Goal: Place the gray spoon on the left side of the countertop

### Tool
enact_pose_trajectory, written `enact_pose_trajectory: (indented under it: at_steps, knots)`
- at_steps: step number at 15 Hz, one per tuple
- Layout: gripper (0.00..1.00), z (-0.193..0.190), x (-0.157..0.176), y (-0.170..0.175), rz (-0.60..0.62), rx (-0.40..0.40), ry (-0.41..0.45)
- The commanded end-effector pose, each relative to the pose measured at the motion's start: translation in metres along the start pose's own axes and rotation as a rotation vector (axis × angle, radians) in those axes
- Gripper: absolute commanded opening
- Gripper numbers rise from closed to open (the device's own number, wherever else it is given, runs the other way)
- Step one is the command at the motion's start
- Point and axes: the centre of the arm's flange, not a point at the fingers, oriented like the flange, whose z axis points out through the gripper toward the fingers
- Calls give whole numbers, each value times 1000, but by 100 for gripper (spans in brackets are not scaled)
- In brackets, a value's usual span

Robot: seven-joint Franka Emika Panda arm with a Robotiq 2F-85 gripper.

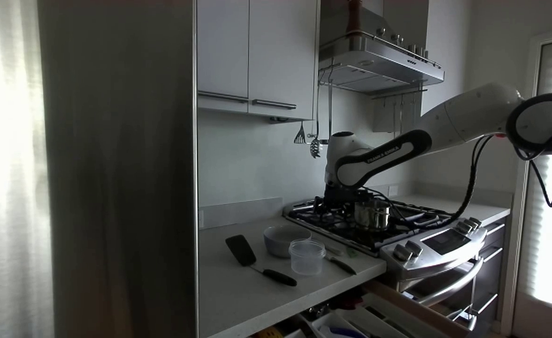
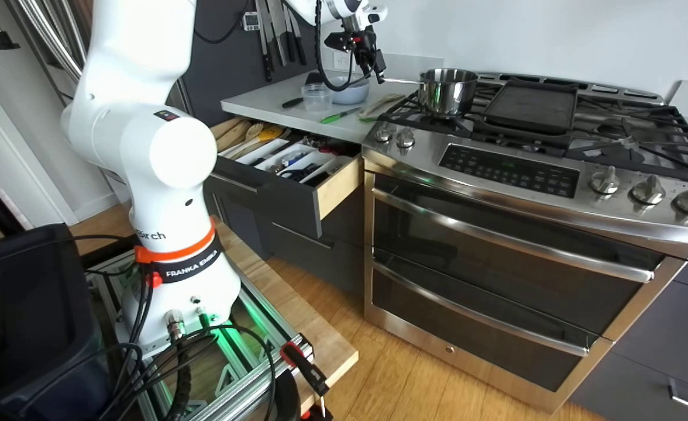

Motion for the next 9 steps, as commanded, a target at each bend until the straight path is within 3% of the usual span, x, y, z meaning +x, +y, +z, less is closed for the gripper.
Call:
enact_pose_trajectory:
  at_steps: [1,9]
  knots:
    - [100,26,8,-14,22,-7,31]
    - [100,70,16,-24,-17,14,36]
